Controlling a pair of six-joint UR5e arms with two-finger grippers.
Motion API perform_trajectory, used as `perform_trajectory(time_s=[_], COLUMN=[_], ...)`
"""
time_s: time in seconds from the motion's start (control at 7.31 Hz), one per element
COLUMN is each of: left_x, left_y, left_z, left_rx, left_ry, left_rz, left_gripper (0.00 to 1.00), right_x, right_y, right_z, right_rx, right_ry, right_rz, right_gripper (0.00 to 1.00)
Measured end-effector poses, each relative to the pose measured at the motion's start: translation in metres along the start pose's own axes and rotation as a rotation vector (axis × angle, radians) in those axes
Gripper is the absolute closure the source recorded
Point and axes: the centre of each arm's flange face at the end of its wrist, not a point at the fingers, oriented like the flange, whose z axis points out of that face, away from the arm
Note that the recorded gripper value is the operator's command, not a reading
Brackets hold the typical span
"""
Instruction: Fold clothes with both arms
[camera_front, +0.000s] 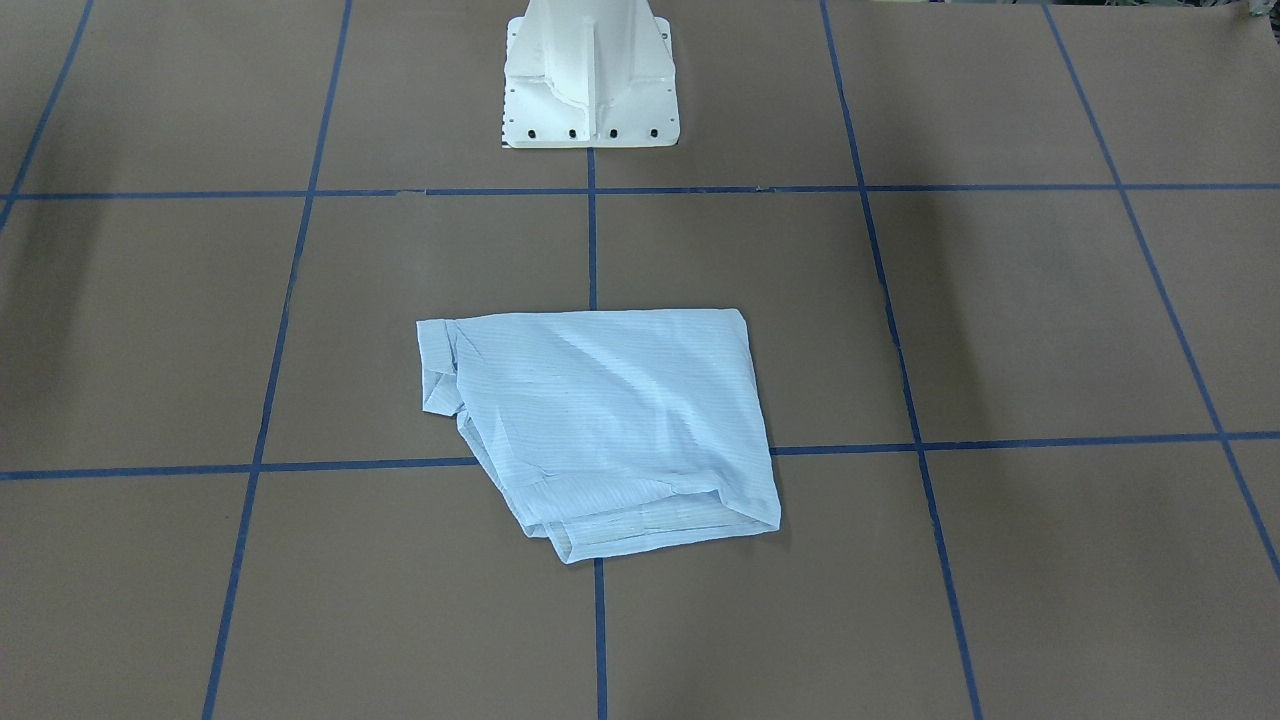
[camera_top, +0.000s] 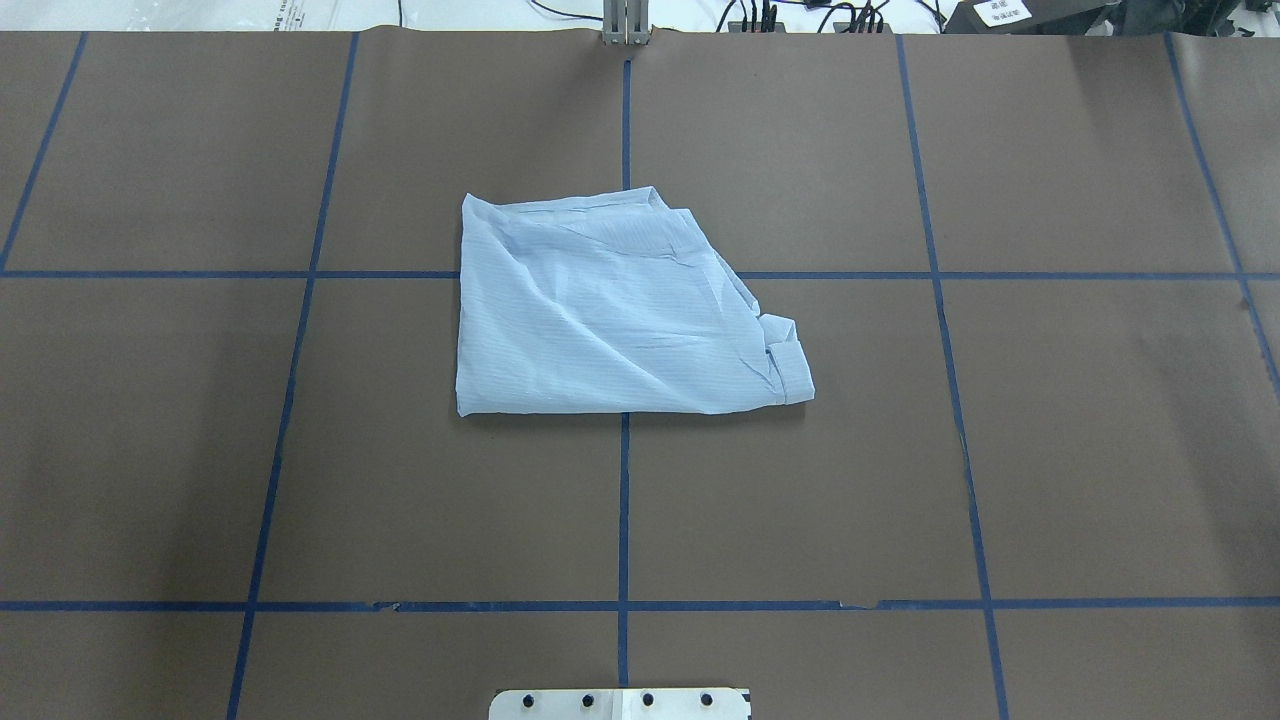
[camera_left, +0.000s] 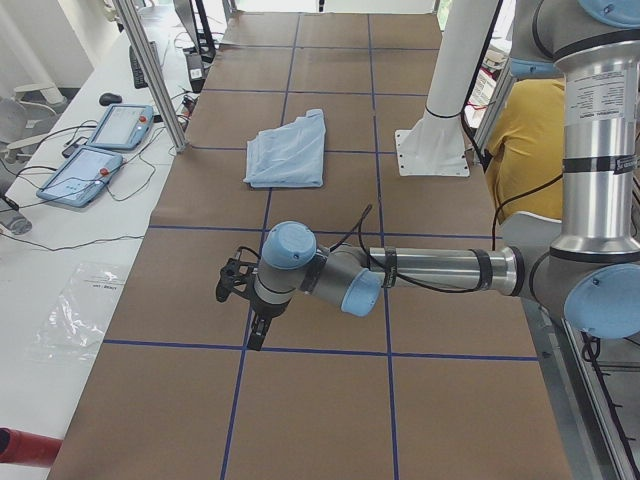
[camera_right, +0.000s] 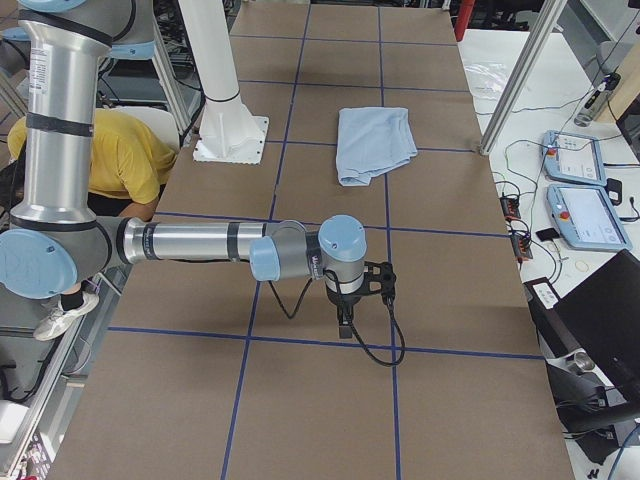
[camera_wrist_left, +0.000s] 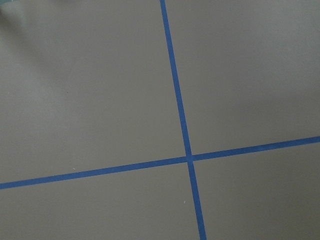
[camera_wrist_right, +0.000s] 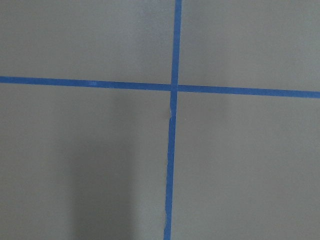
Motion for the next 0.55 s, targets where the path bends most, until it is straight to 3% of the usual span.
perform_trajectory(time_s=[0.55], left_x=[0.006], left_y=[0.007], left_z=[-0.009], left_rx=[-0.109], left_ry=[-0.002], left_rz=[0.095], left_gripper=[0.01], right_x=[0.002], right_y=[0.002], right_z=[0.004], right_rx=[-0.023], right_ry=[0.003], right_rz=[0.017], right_gripper=[0.0])
